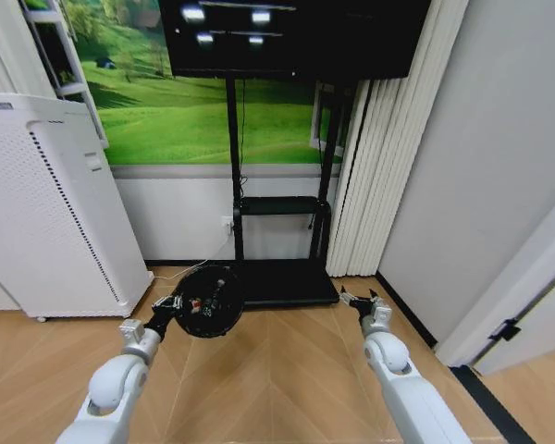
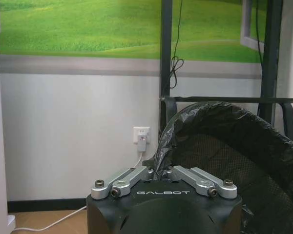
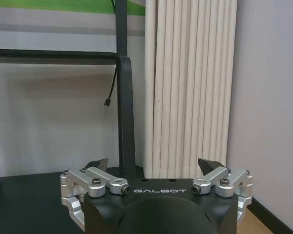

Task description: Pick up the trash bin and place the garbage on the floor into it.

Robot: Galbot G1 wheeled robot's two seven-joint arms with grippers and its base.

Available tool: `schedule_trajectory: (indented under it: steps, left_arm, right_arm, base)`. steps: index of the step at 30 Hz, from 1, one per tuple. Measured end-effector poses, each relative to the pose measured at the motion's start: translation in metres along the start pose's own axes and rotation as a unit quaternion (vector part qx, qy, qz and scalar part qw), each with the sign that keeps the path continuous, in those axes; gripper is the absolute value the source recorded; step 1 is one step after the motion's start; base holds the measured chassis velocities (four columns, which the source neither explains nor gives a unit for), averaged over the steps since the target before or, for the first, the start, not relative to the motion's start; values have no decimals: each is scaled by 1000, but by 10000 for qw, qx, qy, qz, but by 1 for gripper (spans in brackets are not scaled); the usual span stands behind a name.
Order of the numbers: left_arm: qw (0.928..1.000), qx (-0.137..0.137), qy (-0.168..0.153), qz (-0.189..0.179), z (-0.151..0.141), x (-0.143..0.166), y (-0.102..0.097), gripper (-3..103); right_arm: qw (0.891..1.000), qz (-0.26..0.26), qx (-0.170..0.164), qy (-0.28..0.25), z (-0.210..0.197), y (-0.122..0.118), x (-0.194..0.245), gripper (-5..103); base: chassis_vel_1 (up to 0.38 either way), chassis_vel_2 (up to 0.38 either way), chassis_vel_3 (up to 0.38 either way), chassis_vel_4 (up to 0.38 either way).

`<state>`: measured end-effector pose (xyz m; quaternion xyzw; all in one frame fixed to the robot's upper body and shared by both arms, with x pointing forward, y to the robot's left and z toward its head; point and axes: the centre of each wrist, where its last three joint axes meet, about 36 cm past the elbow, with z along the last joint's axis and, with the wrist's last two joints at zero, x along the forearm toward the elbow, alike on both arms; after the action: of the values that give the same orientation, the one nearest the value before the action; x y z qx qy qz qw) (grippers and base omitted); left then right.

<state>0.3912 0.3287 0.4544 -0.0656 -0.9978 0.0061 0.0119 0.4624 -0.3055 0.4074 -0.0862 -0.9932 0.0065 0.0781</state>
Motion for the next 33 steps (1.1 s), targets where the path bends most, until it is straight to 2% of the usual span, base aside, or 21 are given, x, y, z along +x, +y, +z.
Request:
schedule_trajectory:
  steps: [9,22,33]
  left_arm:
    - [9999,-106,6,82,3,16,-2,4]
    - [9998,-92,-22,155,3,9,-8,4]
    - [9998,-98,-18,179,2,5,-10,4]
  right_arm:
    - [9999,-86,63,-10,6,9,12,100]
    - [9999,-96,49,-26,8,9,23,100]
    - [9999,-125,51,-65,6,7,28,100]
  base:
    - [0,0,0,0]
    - [3,-4,-2,5]
    - [143,-159,-146,146]
